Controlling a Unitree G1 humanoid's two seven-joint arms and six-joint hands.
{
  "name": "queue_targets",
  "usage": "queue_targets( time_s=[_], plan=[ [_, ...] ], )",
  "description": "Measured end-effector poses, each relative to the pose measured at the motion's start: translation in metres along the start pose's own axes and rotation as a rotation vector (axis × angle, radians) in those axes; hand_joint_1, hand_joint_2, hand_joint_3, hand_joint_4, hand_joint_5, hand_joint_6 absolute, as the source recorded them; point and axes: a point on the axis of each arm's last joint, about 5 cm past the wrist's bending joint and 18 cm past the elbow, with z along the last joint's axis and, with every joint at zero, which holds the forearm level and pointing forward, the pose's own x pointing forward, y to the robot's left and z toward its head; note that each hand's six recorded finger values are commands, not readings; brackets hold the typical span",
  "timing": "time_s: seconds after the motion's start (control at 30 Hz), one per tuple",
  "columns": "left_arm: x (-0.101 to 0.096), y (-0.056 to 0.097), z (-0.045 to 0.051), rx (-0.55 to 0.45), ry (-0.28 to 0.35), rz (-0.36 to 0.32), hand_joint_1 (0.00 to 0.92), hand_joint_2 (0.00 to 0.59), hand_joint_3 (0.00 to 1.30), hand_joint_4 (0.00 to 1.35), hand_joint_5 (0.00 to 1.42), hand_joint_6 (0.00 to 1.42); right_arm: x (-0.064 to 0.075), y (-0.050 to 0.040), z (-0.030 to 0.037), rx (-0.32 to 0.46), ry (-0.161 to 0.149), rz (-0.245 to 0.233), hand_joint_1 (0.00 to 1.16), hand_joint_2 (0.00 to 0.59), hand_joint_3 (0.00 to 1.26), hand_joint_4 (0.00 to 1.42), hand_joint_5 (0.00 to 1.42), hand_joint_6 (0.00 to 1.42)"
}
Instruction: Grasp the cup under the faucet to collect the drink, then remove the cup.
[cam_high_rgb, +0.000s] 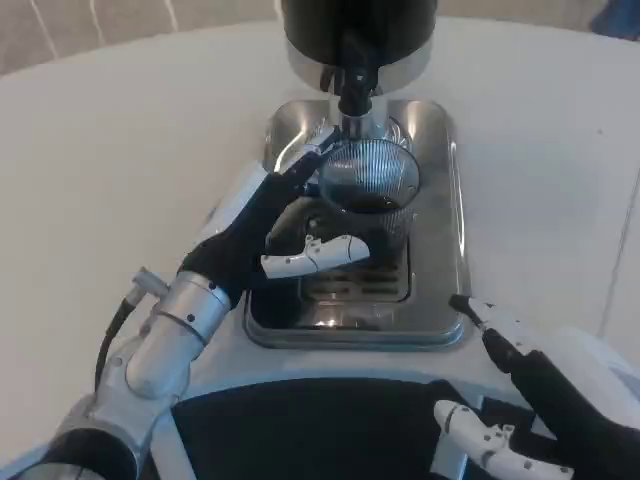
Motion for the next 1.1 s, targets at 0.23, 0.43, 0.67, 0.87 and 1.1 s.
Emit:
queue_targets(
  time_s=[0.23,0.43,0.67,0.87,1.1],
  plan=[
    [0.002,-0.001,0.0010,0.002,0.002,-0.003,0.462,0.063,0.12,0.14,0.42,0.25,0.001,0.0001,-0.0004,0.004,0.006,0.007,0.28,0.464,0.05,0.00,0.00,0.00],
    [0.004,-0.004,0.0028,-0.003,-0.002,-0.001,0.458,0.066,0.13,0.15,0.43,0.25,0.001,-0.0001,-0.0008,0.003,0.009,0.006,0.29,0.466,0.04,0.00,0.00,0.00],
    [0.007,-0.005,0.0042,0.022,-0.004,-0.005,0.449,0.066,0.13,0.15,0.44,0.25,0.000,-0.0003,-0.0012,0.003,0.012,0.005,0.30,0.468,0.04,0.00,0.00,0.00],
    [0.008,-0.008,0.0053,0.053,-0.005,-0.013,0.448,0.068,0.14,0.17,0.46,0.27,0.000,-0.0010,-0.0020,0.002,0.019,0.000,0.31,0.468,0.05,0.00,0.00,0.00],
    [0.010,-0.009,0.0060,0.064,0.004,-0.005,0.452,0.069,0.19,0.21,0.48,0.27,-0.001,-0.0005,-0.0031,0.006,0.027,0.004,0.32,0.455,0.05,0.00,0.00,0.00]
  ],
)
